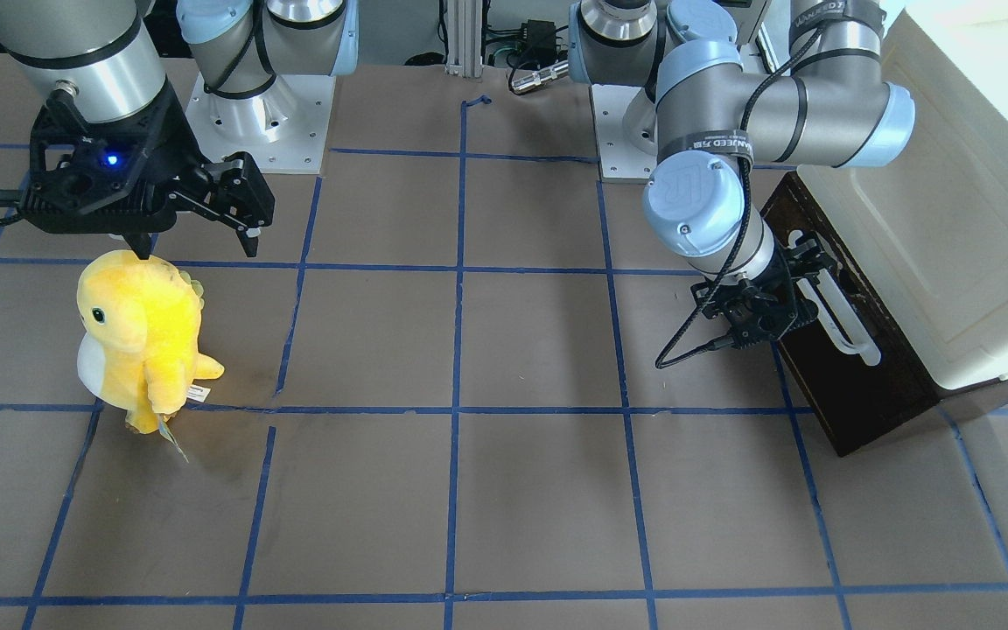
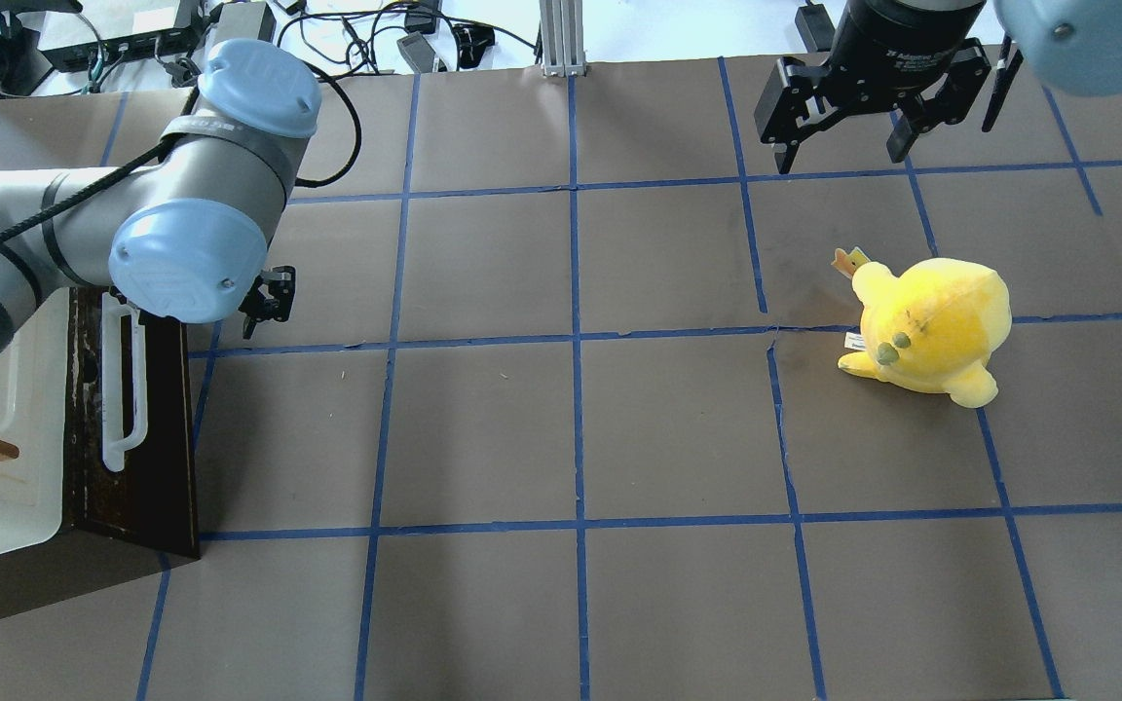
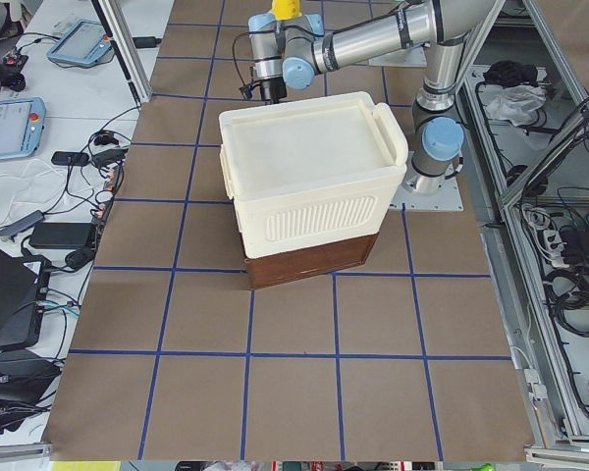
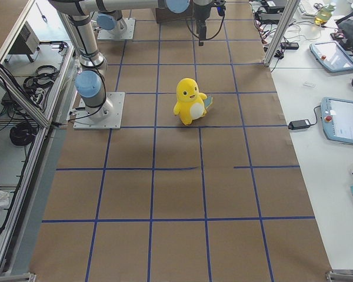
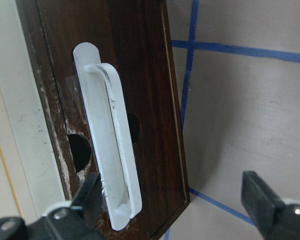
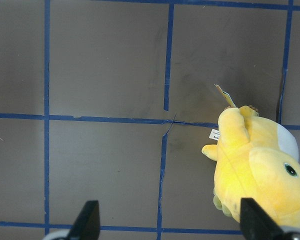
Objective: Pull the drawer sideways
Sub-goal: 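Move the left gripper down to the white drawer handle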
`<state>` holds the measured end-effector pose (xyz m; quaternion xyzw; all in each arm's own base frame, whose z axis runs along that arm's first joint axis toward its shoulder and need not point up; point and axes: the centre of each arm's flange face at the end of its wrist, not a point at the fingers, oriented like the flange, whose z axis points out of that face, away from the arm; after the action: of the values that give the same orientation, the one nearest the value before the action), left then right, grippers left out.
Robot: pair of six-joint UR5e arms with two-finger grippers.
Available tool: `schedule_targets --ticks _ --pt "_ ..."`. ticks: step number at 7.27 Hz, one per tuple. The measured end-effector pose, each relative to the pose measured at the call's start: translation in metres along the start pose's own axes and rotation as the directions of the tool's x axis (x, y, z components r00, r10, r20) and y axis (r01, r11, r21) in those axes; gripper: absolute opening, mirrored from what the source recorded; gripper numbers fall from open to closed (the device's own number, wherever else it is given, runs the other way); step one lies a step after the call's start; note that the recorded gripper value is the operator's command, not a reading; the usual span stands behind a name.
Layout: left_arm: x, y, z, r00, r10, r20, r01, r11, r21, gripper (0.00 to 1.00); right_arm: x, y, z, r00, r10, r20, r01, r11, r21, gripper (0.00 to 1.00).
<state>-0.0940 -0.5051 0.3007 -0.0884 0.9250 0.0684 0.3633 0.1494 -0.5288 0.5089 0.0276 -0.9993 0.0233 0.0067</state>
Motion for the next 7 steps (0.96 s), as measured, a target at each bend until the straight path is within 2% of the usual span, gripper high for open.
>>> schedule_targets --ticks 1,4,5,7 --pt "0.011 0.004 0.009 0.999 -0.018 0.05 0.018 1.0 -0.001 1.0 0.0 0.0 0.0 1.0 0.0 0.0 0.0 1.0 0.0 1.0" --pt "0.034 0.009 0.024 0.974 -0.026 0.223 0.016 0.999 0.049 1.0 0.0 0.0 0.0 1.0 0.0 0.0 0.0 1.0 0.0 1.0" --pt "0.035 0.007 0.028 0.961 -0.013 0.276 -0.004 0.998 0.061 1.0 0.0 0.0 0.0 1.0 0.0 0.0 0.0 1.0 0.0 1.0" --pt "0.038 0.003 0.038 0.916 0.043 0.398 -0.075 0.995 0.066 1.0 0.0 0.0 0.0 1.0 0.0 0.0 0.0 1.0 0.0 1.0"
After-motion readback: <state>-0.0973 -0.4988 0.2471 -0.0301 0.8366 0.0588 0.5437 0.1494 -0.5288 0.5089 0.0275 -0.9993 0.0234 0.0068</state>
